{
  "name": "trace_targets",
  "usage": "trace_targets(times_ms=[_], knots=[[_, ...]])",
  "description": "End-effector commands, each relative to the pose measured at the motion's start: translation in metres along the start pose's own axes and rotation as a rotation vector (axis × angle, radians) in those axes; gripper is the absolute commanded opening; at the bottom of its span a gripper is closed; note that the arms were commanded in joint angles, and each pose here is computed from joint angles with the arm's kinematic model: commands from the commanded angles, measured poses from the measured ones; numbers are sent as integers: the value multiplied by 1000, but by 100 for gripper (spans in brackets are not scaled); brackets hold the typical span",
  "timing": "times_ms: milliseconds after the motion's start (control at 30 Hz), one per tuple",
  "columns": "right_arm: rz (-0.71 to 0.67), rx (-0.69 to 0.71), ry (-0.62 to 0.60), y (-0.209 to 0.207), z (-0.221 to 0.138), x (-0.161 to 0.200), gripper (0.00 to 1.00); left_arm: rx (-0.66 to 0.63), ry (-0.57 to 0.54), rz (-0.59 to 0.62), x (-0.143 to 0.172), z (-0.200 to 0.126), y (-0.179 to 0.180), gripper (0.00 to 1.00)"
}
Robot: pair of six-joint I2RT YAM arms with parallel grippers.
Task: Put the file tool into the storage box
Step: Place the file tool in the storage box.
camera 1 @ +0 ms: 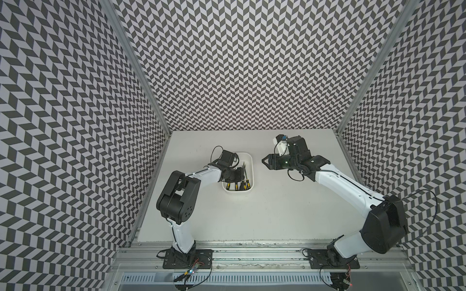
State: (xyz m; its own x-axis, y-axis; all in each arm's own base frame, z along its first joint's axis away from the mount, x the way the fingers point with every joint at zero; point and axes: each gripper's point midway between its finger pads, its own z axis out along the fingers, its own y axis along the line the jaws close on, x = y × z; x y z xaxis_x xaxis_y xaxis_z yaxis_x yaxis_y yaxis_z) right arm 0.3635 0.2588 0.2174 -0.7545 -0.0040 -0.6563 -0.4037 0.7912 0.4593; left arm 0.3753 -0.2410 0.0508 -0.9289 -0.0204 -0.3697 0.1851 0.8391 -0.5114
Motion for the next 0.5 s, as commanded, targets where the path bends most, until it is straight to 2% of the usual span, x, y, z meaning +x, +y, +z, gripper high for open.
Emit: trace_targets(times_ms=[0,267,467], knots=[[-13,11,-13,-1,0,-2,65,-11,20,-18,4,6,5,0],[-13,10,-13,-1,0,-1,65,-23,-16,-40,-7,-9,7,1],[-12,6,-6,-2,3,-1,65,-86,-53,-3,-22,-27,17,1]])
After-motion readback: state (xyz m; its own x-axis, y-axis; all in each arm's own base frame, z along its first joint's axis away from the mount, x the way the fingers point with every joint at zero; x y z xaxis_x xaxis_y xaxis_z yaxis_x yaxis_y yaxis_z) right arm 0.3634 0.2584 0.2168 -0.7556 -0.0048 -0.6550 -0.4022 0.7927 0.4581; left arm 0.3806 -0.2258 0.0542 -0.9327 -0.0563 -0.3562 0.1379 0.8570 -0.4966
